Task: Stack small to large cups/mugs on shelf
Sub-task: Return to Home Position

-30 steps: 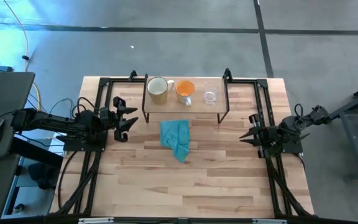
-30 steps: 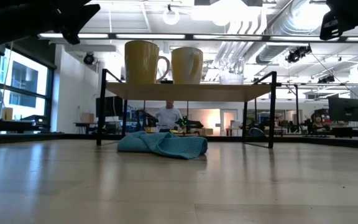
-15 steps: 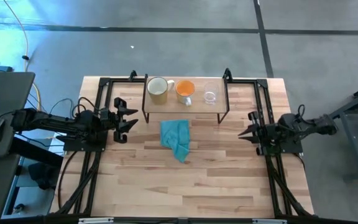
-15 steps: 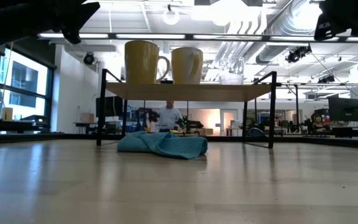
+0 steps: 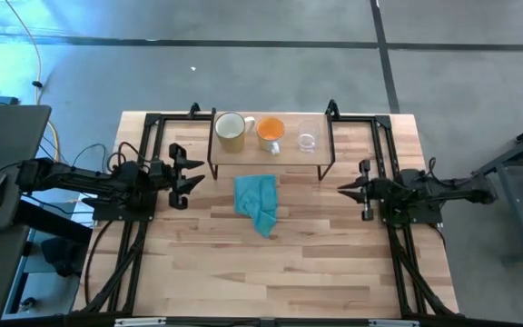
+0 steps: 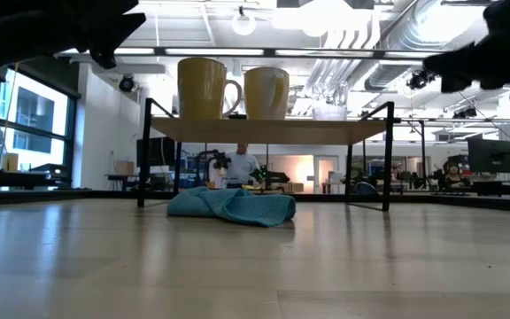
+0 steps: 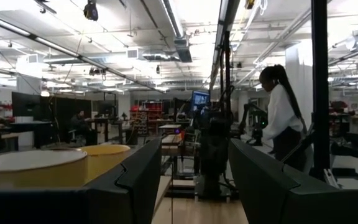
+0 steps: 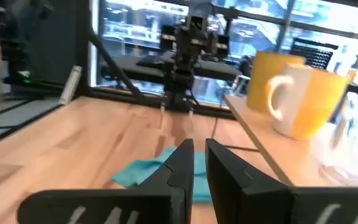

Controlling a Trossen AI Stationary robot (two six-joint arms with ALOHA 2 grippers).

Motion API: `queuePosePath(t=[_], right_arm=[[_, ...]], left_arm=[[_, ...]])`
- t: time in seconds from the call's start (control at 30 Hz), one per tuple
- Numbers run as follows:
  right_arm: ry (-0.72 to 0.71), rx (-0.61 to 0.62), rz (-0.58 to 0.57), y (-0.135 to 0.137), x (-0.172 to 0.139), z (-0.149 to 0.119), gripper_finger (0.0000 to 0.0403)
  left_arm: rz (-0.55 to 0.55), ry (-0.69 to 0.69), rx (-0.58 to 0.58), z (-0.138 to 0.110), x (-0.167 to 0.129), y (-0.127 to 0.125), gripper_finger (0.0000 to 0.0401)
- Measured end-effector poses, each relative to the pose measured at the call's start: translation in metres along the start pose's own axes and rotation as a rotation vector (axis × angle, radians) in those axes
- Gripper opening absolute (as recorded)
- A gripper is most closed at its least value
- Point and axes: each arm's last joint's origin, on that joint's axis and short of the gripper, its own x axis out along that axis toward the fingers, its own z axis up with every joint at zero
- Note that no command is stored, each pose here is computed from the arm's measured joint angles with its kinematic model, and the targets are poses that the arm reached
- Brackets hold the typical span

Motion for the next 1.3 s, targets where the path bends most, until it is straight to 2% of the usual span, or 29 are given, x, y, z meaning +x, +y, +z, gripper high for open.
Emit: queuePosePath(t=[0.1, 0.43, 0.63, 0.8, 0.97, 1.13, 1.2, 1.3], right_arm=[[-0.008, 0.003, -0.024, 0.001, 0.003, -0.012, 0.0032], [-0.101, -0.057, -0.021, -0.001, 0.002, -0.003, 0.0032], [-0.122, -0.051, 0.062, 0.001, 0.002, -0.002, 0.0032], [-0.088, -0.042, 0.037, 0.001, 0.003, -0.005, 0.0032], [-0.021, -0.015, 0.008, 0.001, 0.003, -0.011, 0.0032], [0.023, -0.004, -0.03, 0.0, 0.003, -0.014, 0.0032], [0.023, -0.005, -0.031, 0.0, 0.003, -0.014, 0.0032], [0.024, -0.007, -0.031, 0.0, 0.003, -0.014, 0.0032]], left_arm=[[0.005, 0.005, 0.001, 0.0, 0.0, 0.0, 0.0177], [0.004, 0.022, 0.002, -0.002, 0.0, 0.0, 0.0177], [-0.007, 0.029, 0.002, -0.003, 0.0, 0.0, 0.0177], [-0.044, 0.049, -0.004, -0.005, 0.0, -0.001, 0.0177], [-0.05, 0.125, -0.011, -0.012, -0.001, -0.002, 0.0177], [-0.048, 0.139, -0.013, -0.014, -0.001, -0.002, 0.0177], [-0.027, 0.137, -0.007, -0.013, -0.001, -0.001, 0.0177], [0.064, 0.106, 0.012, -0.01, -0.001, 0.001, 0.0177]])
